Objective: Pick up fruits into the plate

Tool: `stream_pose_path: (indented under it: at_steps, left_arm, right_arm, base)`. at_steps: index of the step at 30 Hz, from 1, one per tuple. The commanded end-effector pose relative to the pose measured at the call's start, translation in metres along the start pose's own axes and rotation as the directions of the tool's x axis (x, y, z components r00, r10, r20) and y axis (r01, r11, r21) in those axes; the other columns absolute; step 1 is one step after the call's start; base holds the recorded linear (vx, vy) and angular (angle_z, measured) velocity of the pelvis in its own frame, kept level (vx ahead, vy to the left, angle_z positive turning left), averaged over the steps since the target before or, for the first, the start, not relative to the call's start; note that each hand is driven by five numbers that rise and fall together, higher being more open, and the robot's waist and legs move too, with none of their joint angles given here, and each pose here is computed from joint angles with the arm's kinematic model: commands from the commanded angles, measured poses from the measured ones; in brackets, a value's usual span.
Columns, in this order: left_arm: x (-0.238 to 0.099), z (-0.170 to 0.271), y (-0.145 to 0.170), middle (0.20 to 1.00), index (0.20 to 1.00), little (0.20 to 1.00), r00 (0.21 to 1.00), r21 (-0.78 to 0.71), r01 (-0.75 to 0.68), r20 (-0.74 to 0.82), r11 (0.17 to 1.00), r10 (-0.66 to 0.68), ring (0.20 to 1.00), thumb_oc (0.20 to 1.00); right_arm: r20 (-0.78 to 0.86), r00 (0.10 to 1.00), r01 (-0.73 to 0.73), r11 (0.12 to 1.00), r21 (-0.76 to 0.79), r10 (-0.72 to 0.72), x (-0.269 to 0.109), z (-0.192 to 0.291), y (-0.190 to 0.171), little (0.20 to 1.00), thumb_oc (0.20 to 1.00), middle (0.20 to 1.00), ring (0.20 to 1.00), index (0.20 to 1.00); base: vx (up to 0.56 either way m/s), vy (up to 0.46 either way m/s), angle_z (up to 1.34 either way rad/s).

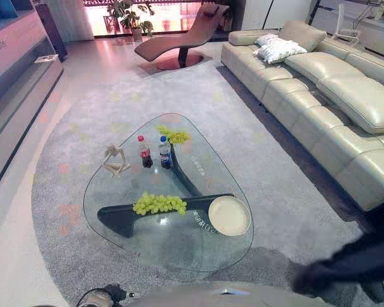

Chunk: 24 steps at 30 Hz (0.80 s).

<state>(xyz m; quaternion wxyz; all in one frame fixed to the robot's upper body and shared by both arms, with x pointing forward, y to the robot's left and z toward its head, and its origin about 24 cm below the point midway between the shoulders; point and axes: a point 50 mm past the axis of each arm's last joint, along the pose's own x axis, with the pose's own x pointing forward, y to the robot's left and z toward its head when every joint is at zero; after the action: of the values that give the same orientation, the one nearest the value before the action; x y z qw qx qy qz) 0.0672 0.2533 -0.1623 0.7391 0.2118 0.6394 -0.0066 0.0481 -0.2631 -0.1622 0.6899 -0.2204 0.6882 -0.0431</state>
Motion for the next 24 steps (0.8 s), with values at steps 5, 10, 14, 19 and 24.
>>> stream_pose_path:
  at_steps: [5,10,14,19,24]
  left_arm:
    - [0.0006,0.02,0.0138,1.0,1.0,1.0,0.996,-0.039,-0.072,0.045,0.997,0.073,1.0,1.0]
    - [0.0004,0.0229,0.0155,1.0,1.0,1.0,0.995,-0.033,-0.09,0.049,0.995,0.092,1.0,1.0]
    - [0.0005,0.0222,0.0148,1.0,1.0,1.0,0.994,-0.03,-0.095,0.049,0.995,0.096,1.0,1.0]
    - [0.0005,0.0203,0.0133,1.0,1.0,1.0,0.994,-0.035,-0.1,0.051,0.994,0.102,1.0,1.0]
    - [0.0004,0.021,0.0136,1.0,1.0,1.0,0.992,-0.035,-0.111,0.053,0.993,0.113,1.0,1.0]
  right_arm:
    - [-0.003,1.0,0.013,0.999,-0.03,-0.013,-0.0011,0.0157,-0.0065,1.0,1.0,1.0,1.0,1.0]
    - [0.0,1.0,0.016,1.0,-0.027,-0.016,-0.0011,0.016,-0.0064,1.0,1.0,1.0,1.0,1.0]
    - [-0.001,1.0,0.02,1.0,-0.023,-0.02,-0.0011,0.0161,-0.0069,1.0,1.0,1.0,1.0,1.0]
    - [-0.002,1.0,0.027,1.0,-0.015,-0.027,-0.0009,0.0146,-0.007,1.0,1.0,1.0,1.0,1.0]
    - [0.002,1.0,0.031,1.0,-0.004,-0.031,-0.001,0.0156,-0.0069,1.0,1.0,1.0,1.0,1.0]
  base:
    - [0.08,-0.001,-0.04]
    - [0.0,0.0,0.0]
    - [0.0,0.0,0.0]
    - [0.0,0.0,0.0]
    - [0.0,0.0,0.0]
